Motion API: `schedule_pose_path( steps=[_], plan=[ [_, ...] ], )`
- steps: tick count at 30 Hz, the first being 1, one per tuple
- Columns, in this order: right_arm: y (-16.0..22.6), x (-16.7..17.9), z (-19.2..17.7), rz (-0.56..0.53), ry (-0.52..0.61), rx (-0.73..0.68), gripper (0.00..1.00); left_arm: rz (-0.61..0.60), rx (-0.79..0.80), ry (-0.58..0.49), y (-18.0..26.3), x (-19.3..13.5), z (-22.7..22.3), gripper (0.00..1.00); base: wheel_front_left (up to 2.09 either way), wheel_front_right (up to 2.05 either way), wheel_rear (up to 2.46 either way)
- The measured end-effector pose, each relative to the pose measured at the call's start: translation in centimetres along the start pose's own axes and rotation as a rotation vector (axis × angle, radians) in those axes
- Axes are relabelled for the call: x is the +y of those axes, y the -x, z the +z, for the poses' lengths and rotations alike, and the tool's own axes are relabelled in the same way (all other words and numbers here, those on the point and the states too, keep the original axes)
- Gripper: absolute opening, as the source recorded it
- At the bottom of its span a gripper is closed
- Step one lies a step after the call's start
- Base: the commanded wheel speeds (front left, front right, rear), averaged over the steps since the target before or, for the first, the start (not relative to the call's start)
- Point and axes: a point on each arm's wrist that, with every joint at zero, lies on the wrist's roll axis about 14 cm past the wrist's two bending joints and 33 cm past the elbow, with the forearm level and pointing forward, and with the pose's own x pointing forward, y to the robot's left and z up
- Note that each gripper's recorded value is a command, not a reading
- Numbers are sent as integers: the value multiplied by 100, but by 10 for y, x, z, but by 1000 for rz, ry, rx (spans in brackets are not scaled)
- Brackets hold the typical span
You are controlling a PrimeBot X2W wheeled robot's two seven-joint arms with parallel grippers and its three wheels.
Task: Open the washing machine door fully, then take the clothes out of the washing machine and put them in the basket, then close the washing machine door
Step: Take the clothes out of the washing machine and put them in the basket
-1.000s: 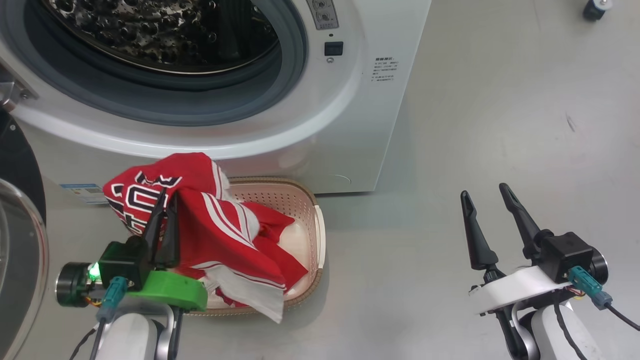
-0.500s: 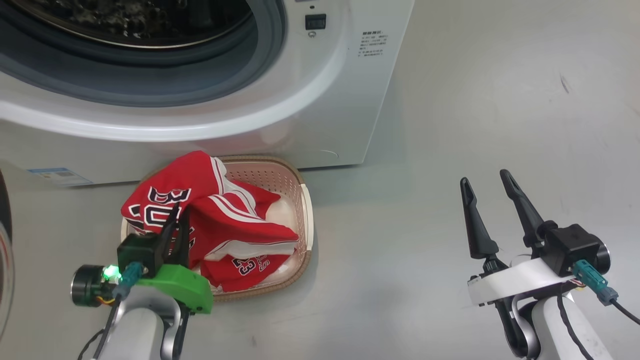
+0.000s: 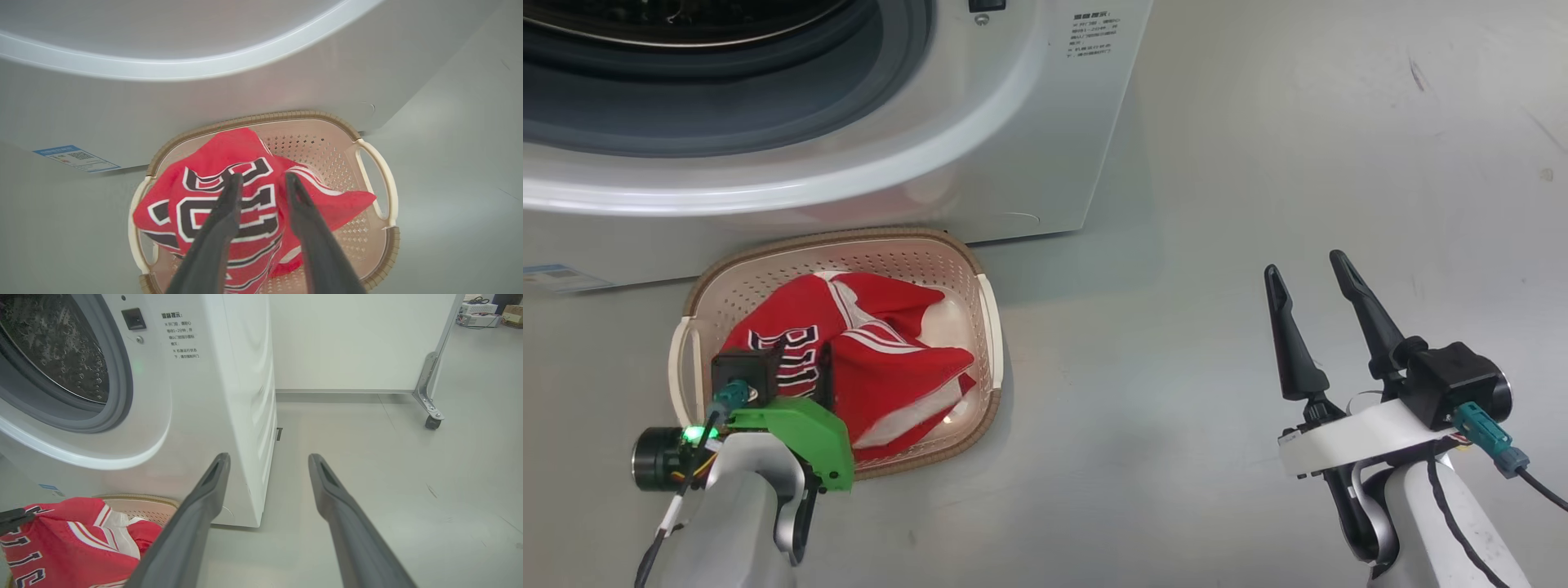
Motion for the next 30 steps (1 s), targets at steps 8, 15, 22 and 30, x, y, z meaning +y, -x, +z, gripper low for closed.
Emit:
schedule_pose_path(
  steps=[8, 15, 22, 30],
  plan=[
    [3, -6, -1, -19, 4, 5, 100, 0, 9, -8, -5, -1, 1, 100, 0, 0, 0],
    [5, -4, 4, -16, 6, -5, 100, 5, -96, -8, 2, 1, 22, 100, 0, 0, 0],
    [10, -4, 13, -25, 13, -27, 100, -4, -223, -22, 15, -2, 55, 100, 0, 0, 0],
    [27, -2, 24, -30, 23, -52, 100, -22, -361, -37, 48, -9, 89, 100, 0, 0, 0]
  ],
)
